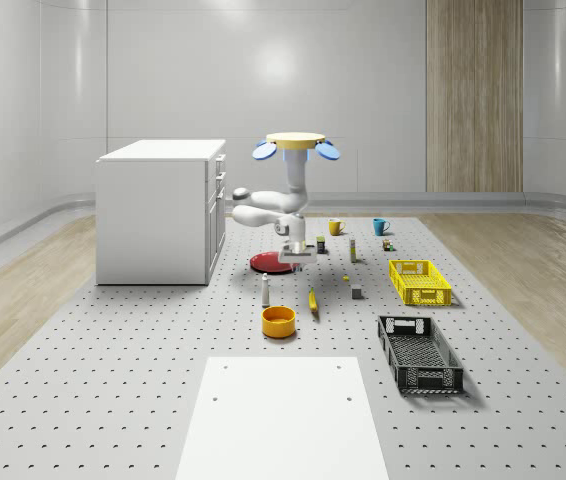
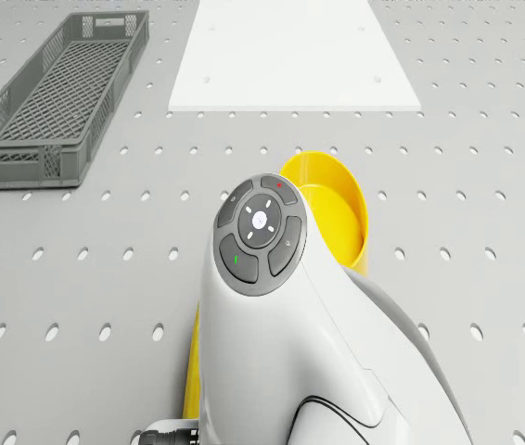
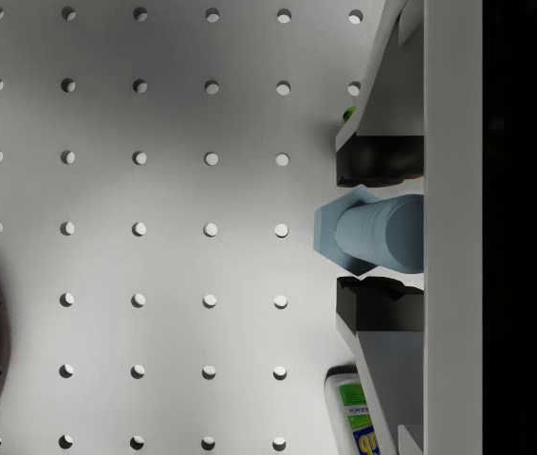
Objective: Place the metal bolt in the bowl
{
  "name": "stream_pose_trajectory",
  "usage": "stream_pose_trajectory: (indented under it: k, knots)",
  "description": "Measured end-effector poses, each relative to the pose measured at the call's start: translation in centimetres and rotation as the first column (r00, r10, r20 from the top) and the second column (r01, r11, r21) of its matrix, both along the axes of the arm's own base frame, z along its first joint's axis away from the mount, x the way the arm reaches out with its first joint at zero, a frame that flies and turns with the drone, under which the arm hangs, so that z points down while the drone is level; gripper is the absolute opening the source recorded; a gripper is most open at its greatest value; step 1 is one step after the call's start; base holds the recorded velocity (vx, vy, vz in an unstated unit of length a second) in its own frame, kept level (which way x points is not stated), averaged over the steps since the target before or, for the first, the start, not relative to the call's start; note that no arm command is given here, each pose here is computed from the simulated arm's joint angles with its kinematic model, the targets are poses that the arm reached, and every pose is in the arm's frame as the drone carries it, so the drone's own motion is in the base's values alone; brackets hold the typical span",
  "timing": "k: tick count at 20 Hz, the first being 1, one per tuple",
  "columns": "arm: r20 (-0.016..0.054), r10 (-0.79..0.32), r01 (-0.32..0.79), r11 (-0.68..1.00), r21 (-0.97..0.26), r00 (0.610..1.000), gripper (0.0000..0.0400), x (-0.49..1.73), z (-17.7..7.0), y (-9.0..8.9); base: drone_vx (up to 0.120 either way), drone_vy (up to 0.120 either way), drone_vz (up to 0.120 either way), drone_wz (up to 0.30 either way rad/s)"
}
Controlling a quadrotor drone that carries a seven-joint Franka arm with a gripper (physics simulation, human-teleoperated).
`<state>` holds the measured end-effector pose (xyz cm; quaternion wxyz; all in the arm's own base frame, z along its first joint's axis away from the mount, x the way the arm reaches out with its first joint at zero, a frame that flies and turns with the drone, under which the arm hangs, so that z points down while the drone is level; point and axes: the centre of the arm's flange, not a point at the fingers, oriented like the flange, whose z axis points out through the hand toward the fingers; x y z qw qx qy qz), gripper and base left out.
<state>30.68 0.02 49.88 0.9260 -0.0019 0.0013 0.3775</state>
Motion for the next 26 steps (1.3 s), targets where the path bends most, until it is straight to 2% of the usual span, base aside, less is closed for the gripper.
stream_pose_trajectory:
  k: [3,7,11,26]
  knots:
    - [0.0,0.0,0.0,1.0,0.0,1.0,0.0139,0.0,0.0,0.0,0.12,0.0,0.0,0.0]
    - [0.0,0.0,0.0,1.0,0.0,1.0,0.0139,0.0,0.0,0.0,0.12,-0.09,0.0,0.0]
    - [0.0,0.0,0.0,1.0,0.0,1.0,0.0139,0.0,0.0,0.0,0.12,0.0,0.0,0.0]
    - [0.0,0.0,0.0,1.0,0.0,1.0,0.0139,0.0,0.0,0.0,0.12,-0.061,0.0,0.0]
